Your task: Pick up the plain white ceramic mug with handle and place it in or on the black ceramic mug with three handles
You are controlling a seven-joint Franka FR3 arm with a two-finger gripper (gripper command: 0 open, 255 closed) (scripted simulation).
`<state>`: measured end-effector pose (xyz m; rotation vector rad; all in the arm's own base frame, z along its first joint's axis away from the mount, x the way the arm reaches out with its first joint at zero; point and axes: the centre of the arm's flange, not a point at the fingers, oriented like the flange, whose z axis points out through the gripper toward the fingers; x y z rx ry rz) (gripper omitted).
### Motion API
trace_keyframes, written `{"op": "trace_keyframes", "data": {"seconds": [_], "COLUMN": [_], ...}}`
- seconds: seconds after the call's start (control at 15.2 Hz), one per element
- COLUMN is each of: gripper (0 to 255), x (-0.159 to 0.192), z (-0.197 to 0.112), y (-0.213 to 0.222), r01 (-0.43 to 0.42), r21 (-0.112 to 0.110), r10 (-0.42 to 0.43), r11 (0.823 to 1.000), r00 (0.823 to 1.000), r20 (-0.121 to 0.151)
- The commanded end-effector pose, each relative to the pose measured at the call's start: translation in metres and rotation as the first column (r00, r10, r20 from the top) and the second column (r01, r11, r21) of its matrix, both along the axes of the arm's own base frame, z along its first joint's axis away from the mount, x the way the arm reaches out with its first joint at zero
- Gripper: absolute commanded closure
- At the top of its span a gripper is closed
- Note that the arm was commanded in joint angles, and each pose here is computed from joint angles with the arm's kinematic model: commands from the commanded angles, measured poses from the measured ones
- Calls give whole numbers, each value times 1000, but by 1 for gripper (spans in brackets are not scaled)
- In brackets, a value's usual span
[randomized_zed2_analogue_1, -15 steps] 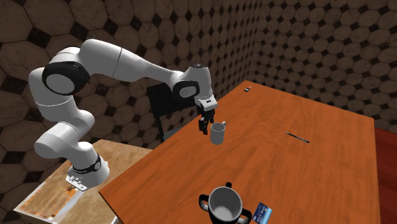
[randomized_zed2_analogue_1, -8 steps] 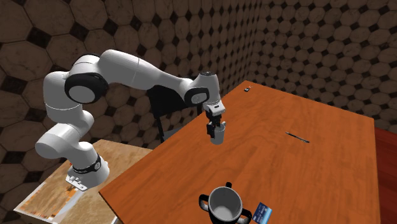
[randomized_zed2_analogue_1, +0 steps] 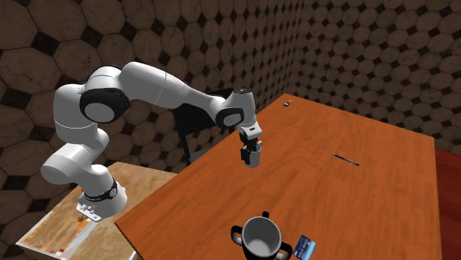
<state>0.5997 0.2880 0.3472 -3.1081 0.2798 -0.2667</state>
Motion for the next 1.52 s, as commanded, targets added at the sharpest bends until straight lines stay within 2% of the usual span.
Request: {"op": "trace_keyframes", "data": {"seconds": [0.0, 0.13, 0.2, 0.79, 1.45], "gripper": [0, 0, 255, 255, 255], "x": [0, 0, 0, 0, 0], "z": [0, 0, 0, 0, 53], "y": [0, 0, 0, 0, 0], "r01": [0, 0, 0, 0, 0], "r21": [0, 0, 0, 0, 0], "r10": [0, 0, 0, 0, 0], "r11": [1000, 1000, 1000, 1000, 1000], "r00": [1000, 1000, 1000, 1000, 1000], "r20": [0, 0, 0, 0, 0]}}
